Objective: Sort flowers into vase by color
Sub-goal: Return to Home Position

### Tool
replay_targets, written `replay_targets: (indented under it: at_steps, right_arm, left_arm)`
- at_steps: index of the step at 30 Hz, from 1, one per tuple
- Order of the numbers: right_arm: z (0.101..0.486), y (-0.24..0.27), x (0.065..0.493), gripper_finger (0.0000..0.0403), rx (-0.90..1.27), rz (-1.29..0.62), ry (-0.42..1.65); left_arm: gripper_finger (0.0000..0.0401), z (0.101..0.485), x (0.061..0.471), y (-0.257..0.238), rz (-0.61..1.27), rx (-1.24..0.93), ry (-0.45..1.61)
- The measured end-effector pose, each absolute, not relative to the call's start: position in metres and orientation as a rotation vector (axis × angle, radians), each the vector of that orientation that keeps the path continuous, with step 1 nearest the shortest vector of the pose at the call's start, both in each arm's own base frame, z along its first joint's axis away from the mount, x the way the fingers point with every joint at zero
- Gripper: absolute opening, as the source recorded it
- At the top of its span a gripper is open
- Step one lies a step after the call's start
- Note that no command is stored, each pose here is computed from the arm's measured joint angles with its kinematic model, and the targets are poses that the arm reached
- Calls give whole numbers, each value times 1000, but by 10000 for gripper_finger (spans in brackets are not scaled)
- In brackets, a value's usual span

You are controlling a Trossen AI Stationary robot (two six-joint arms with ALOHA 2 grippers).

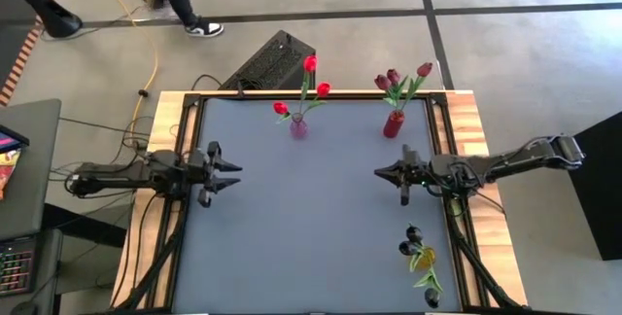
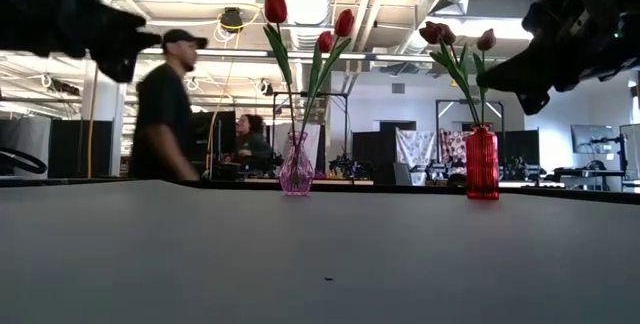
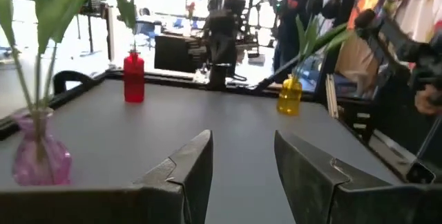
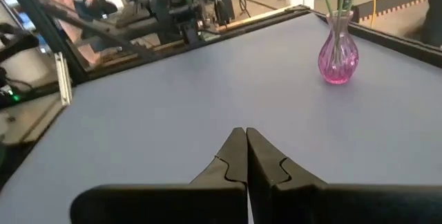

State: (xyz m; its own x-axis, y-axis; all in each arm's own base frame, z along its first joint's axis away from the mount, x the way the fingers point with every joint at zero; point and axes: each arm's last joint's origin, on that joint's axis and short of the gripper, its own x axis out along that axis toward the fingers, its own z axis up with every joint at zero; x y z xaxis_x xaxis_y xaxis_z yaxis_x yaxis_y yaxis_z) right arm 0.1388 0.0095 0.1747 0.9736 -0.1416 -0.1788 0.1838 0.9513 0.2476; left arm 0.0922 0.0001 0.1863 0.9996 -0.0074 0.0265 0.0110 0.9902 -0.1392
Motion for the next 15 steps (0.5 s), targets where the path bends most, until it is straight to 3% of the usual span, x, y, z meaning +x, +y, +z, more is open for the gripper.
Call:
replay_targets:
  at_steps: [15]
  right_arm:
    - [154,7,117,24,187,-161,142]
  left_arm:
    - [144,169,98,0,-27,-92,-30]
